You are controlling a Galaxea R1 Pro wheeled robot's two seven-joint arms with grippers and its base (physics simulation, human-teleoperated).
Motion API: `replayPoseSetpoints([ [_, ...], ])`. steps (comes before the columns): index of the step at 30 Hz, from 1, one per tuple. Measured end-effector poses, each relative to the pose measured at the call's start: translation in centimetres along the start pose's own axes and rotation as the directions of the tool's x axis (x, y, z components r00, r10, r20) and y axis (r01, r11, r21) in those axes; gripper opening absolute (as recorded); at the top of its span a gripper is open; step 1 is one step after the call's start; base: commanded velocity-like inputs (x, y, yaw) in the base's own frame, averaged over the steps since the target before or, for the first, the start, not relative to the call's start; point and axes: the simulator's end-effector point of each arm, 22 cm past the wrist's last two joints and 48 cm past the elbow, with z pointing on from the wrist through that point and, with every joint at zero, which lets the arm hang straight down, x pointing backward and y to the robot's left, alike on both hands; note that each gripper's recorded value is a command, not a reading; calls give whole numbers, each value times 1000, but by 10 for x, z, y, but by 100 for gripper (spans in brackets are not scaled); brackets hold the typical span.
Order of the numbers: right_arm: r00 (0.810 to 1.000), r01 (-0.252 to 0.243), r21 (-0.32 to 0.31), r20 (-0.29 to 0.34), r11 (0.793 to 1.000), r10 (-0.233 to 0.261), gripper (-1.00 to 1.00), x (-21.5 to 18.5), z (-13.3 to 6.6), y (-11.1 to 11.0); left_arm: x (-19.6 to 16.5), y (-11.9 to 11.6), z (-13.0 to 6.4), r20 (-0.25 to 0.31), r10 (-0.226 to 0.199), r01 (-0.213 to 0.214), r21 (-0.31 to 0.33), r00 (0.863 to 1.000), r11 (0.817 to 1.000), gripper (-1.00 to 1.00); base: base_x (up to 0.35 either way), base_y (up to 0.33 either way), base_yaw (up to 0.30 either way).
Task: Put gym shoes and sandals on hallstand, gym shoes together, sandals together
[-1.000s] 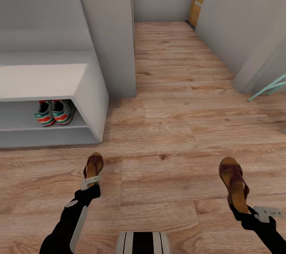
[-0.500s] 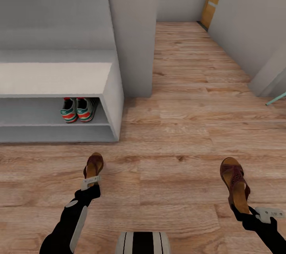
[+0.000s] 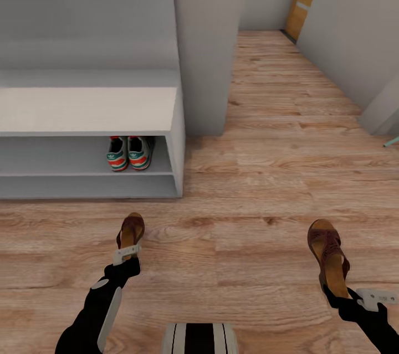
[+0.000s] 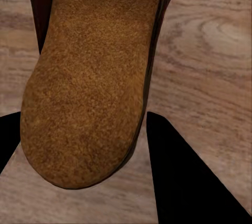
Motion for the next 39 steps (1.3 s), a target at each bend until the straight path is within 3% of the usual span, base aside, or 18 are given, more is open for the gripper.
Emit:
replayPoseSetpoints([
  [15,1000,0,15,3,1000,0,-100,-2,-1,-10,0,1,0,1,-1,1,-3,1000,1000,-100,0,280,0],
  [29,1000,-9,202,12,979,7,-100,-13,-30,-124,0,3,0,-1,-2,2,-7,1000,1000,-100,0,271,0],
  [39,999,-27,247,-26,969,34,-100,-11,-39,-157,0,4,0,-1,-2,2,-9,1000,1000,-100,0,187,0],
])
